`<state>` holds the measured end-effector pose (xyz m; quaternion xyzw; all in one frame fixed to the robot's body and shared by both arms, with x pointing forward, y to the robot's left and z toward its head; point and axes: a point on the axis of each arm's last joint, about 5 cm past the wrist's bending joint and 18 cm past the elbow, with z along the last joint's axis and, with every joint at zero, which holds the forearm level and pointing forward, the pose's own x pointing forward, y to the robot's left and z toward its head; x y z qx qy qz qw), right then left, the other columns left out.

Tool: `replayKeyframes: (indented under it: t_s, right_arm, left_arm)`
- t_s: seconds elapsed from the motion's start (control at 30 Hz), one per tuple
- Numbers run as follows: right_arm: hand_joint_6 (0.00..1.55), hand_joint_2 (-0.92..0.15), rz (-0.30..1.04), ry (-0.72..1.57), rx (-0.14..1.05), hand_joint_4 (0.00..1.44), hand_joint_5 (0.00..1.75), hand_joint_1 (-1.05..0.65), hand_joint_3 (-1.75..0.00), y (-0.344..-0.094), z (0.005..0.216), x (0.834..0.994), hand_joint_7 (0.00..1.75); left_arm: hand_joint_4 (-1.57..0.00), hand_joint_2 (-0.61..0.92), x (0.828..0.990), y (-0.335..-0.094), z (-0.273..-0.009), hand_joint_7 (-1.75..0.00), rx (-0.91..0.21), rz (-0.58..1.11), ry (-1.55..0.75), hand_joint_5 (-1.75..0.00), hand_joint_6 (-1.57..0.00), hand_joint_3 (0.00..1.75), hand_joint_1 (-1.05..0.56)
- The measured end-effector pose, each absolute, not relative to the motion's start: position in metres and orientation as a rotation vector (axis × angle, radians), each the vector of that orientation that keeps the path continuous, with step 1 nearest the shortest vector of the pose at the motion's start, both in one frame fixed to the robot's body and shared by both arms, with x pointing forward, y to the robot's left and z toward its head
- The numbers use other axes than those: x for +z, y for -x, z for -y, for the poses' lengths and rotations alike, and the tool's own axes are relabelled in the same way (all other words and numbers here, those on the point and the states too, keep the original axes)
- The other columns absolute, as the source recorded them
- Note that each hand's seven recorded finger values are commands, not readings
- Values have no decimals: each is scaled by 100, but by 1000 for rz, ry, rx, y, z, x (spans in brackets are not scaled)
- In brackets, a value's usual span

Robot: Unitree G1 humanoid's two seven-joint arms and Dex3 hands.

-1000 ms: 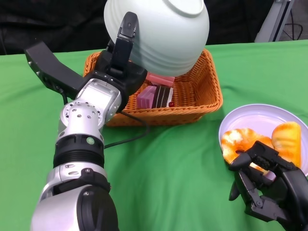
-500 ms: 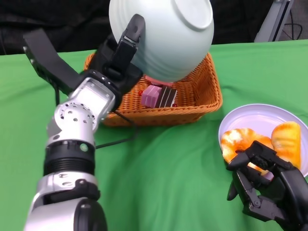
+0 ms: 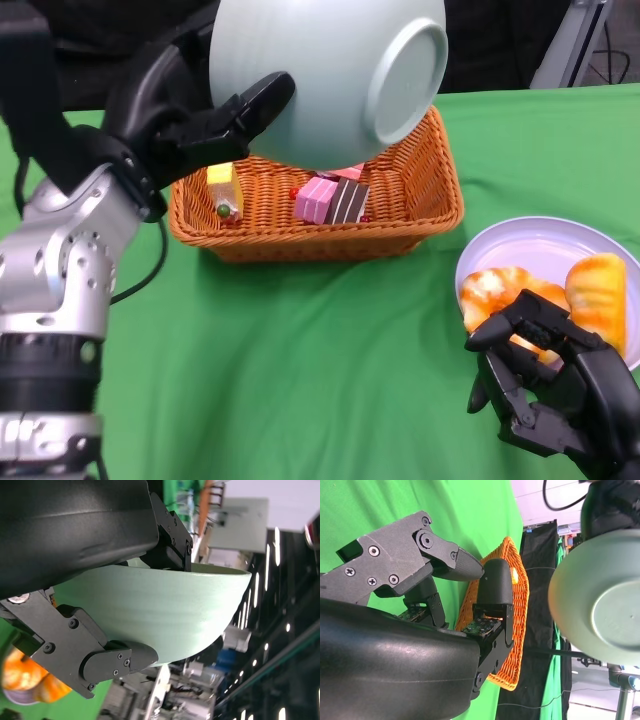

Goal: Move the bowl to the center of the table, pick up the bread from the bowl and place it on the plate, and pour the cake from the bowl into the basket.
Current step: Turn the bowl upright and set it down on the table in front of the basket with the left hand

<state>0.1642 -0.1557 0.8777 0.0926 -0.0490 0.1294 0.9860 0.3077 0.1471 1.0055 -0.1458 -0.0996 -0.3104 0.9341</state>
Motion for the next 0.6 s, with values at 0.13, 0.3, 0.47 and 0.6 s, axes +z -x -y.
replayKeyframes:
  t_s: [0.13,0.3,0.47,0.6]
  right_arm:
    - [57,-66,98,-186,261,64,174,-15,-94,-164,155,878,149]
    - [57,-66,99,-189,266,65,174,-16,-92,-164,155,878,149]
    - [57,-67,103,-189,261,65,174,-16,-93,-165,156,878,150]
    - [57,-66,103,-188,260,64,174,-16,-94,-165,156,878,150]
  left_arm:
    - [-82,55,1000,-296,-156,-163,-594,406,89,-175,-66,115,-22]
    - [-87,54,987,-281,-165,-156,-534,615,-124,-175,-74,116,-15]
    - [-89,35,982,-268,-176,-150,-528,842,-346,-175,-80,142,-11]
    - [-92,32,972,-258,-182,-143,-534,1005,-529,-175,-84,139,-10]
